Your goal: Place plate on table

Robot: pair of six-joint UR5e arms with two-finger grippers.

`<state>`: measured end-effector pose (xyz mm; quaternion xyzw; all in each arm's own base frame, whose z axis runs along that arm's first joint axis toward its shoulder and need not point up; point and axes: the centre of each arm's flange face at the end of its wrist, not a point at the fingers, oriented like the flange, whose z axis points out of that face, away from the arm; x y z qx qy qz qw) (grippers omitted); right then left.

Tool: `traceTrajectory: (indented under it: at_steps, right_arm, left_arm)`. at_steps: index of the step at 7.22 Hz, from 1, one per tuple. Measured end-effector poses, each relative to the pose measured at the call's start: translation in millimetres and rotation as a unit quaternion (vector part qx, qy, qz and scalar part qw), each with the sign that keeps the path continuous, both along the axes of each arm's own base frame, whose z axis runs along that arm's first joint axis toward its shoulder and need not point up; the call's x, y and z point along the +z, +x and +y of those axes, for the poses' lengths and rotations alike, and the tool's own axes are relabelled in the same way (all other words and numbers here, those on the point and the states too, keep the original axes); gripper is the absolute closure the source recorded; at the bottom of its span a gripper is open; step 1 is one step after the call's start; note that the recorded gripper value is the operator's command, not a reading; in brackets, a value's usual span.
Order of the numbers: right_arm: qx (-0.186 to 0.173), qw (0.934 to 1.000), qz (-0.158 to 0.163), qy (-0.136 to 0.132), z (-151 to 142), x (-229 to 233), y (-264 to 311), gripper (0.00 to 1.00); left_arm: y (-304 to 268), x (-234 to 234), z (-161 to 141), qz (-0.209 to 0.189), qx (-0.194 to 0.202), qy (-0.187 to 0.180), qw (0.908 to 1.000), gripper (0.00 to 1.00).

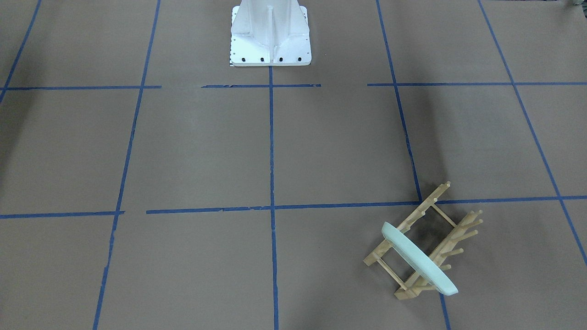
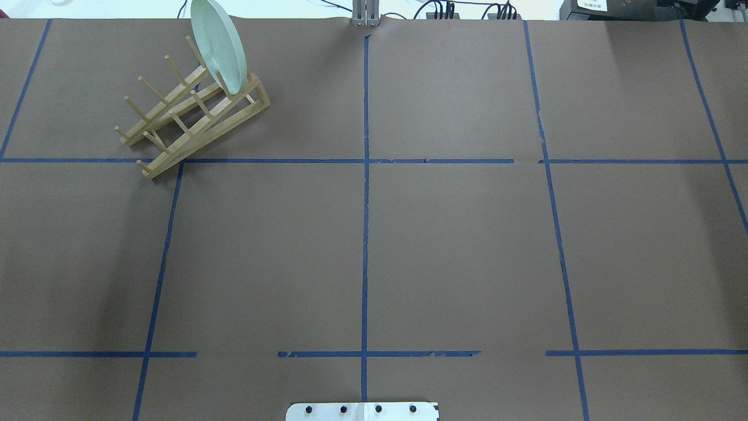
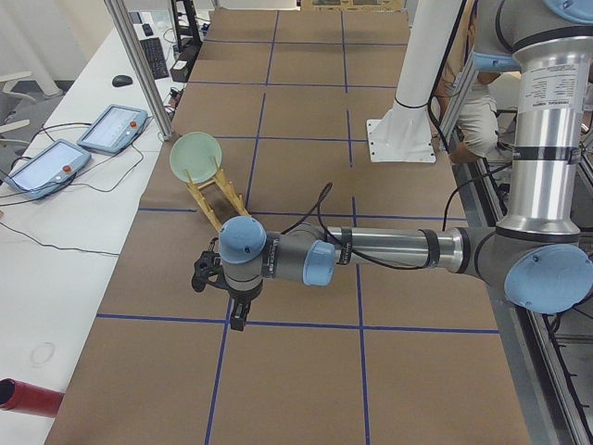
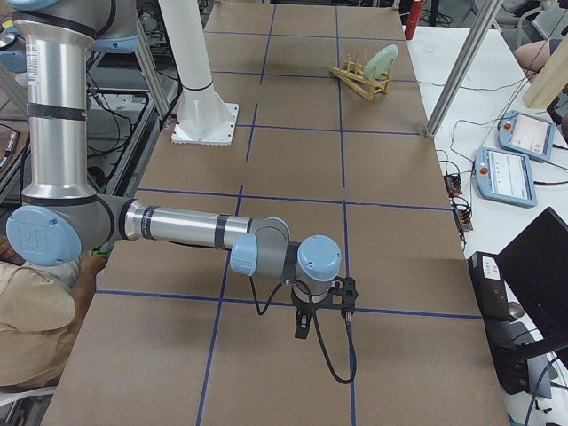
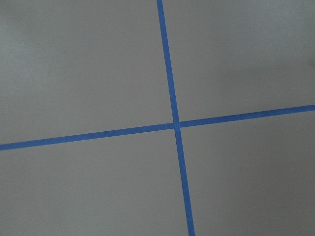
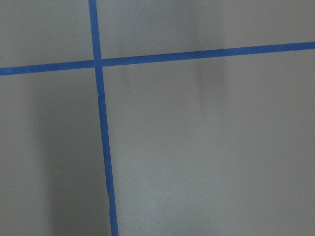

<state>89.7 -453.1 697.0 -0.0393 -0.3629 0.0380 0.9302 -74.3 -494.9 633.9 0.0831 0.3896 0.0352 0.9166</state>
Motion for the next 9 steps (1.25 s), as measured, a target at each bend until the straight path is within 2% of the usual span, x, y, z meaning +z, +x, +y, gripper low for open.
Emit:
traceTrajectory:
  at_steps: [3, 6, 7, 8, 9]
  right_arm:
    - [0.000, 1.0000, 0.000, 0.000, 0.0, 0.0, 0.0, 0.00]
    - [0.000, 1.0000, 0.000, 0.000, 0.0, 0.0, 0.0, 0.00]
    - [0.000, 1.0000, 0.000, 0.000, 0.0, 0.0, 0.0, 0.00]
    - [0.000, 1.0000, 0.000, 0.000, 0.0, 0.0, 0.0, 0.00]
    - [0.000, 1.0000, 0.000, 0.000, 0.0, 0.0, 0.0, 0.00]
  left_arm:
    - [2.3, 0.9, 1.6, 0.005, 0.004, -0.025, 0.9997, 0.00]
    - [1.0, 7.0, 4.8, -0.014, -0.005, -0.034, 0.9993, 0.00]
    - [3.7, 8.0, 4.4, 0.004, -0.021, -0.039, 0.9990, 0.00]
    - [12.8, -9.7, -2.6, 0.043, -0.060, -0.058, 0.9956, 0.00]
    - [33.6, -42.0, -18.2, 0.091, -0.106, -0.081, 0.9869, 0.00]
